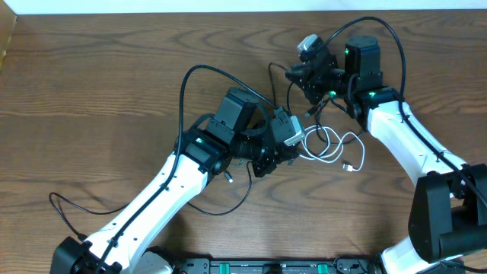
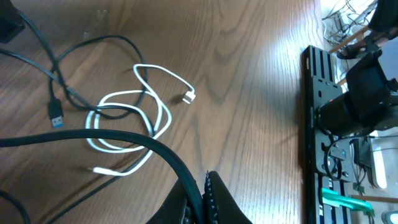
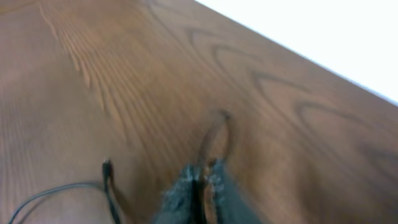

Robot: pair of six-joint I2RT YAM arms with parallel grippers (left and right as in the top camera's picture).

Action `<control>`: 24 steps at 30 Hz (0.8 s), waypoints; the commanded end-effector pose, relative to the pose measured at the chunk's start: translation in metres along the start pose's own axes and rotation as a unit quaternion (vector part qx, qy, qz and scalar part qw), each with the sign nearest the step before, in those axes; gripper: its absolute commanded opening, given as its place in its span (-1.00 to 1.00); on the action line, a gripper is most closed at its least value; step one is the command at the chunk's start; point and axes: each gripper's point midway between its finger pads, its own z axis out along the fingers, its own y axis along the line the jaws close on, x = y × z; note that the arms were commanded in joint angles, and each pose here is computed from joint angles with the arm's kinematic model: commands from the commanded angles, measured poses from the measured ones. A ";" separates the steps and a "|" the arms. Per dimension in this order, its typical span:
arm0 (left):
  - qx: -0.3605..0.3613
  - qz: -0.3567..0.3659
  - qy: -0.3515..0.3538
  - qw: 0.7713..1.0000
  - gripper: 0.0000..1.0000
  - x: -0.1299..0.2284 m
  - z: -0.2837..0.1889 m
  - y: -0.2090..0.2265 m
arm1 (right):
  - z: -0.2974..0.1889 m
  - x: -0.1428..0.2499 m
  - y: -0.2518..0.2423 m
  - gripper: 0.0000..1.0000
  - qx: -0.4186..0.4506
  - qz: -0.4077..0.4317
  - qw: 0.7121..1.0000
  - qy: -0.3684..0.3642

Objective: Untangle cables

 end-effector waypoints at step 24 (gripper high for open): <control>-0.327 -0.020 0.133 0.935 -0.85 0.051 -0.041 0.116 | -0.176 -0.123 0.028 -0.98 -0.127 0.025 0.972 -0.197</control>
